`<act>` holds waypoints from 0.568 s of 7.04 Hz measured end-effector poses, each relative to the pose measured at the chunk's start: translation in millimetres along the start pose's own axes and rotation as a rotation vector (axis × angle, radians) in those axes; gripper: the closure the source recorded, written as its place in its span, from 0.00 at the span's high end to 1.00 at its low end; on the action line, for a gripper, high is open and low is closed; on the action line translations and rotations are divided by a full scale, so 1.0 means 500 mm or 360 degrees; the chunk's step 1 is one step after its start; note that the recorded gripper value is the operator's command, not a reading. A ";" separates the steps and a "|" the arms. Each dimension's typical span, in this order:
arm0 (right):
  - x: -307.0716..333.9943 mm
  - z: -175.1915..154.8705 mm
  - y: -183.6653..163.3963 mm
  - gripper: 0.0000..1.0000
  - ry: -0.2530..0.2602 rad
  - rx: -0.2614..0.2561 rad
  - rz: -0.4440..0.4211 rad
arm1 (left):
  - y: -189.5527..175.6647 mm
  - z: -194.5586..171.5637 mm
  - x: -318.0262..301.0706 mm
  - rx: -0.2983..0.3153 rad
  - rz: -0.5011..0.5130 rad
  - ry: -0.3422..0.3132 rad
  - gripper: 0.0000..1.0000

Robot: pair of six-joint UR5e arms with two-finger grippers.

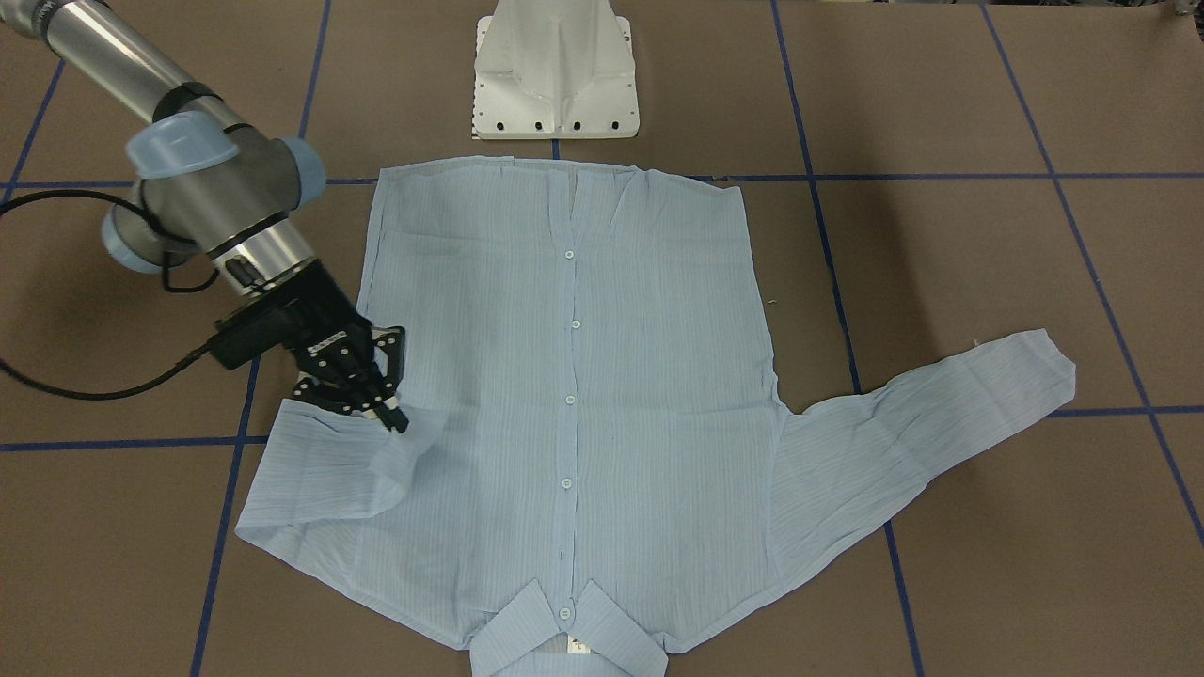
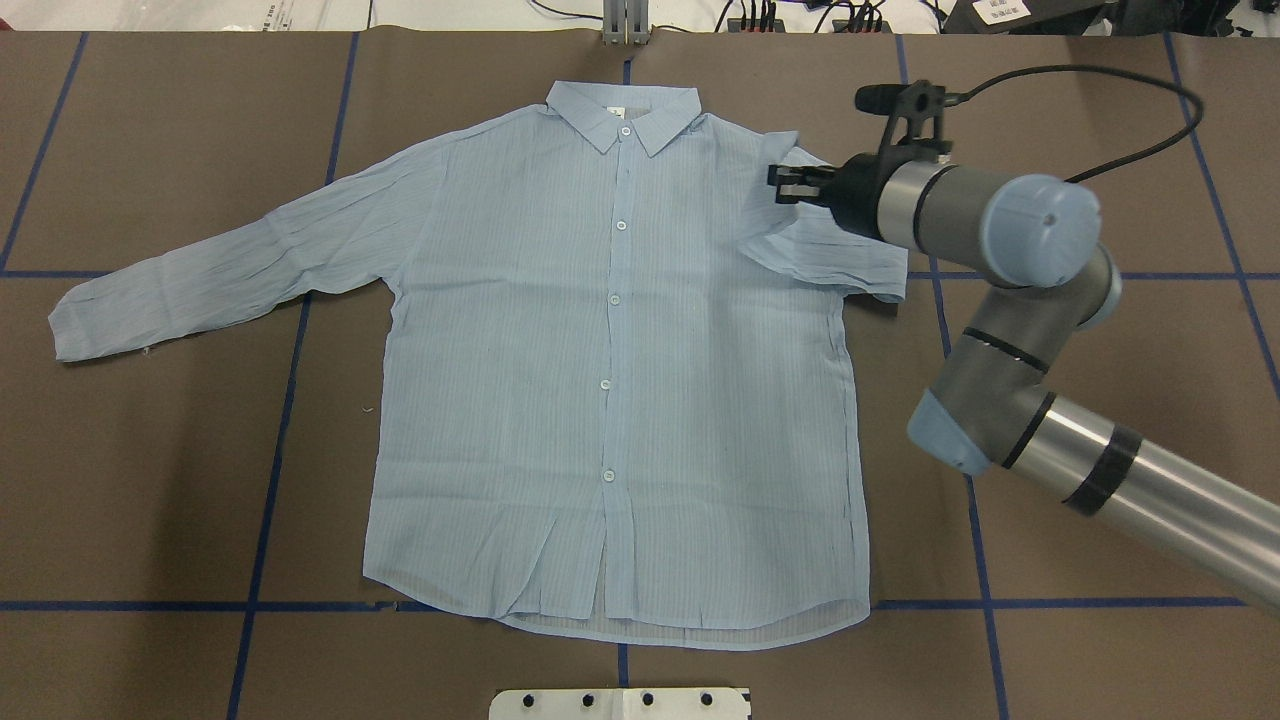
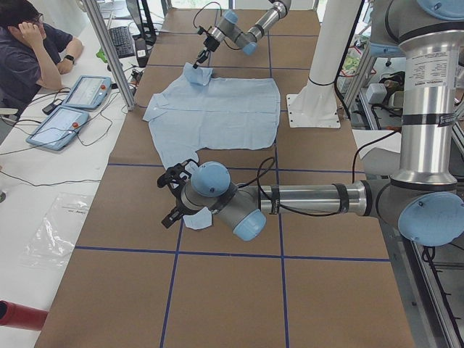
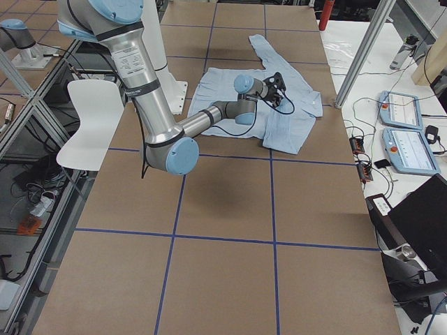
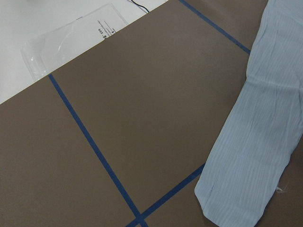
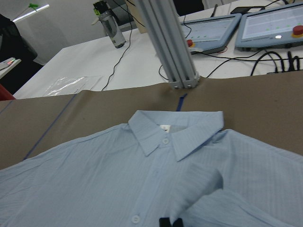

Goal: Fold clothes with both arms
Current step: 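Carry the cuff with the right gripper across the shirt front toward the collar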

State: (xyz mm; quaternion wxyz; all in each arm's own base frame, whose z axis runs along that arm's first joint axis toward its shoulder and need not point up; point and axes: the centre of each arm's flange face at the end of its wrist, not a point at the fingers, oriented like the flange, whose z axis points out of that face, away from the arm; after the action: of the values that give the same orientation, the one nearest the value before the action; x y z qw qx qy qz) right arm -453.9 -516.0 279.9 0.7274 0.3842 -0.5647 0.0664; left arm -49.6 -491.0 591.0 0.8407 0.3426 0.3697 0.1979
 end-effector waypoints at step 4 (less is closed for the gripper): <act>-0.249 0.112 0.132 0.00 -0.0064 0.0059 -0.0011 | 0.000 -0.001 0.001 0.0001 0.0000 0.0001 1.00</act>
State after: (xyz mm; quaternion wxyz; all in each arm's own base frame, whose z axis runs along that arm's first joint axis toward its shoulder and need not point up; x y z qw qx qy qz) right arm -576.3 -463.5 207.2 0.7089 0.4008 -0.5765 0.0664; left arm -49.7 -490.6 590.8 0.8405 0.3428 0.3699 0.1980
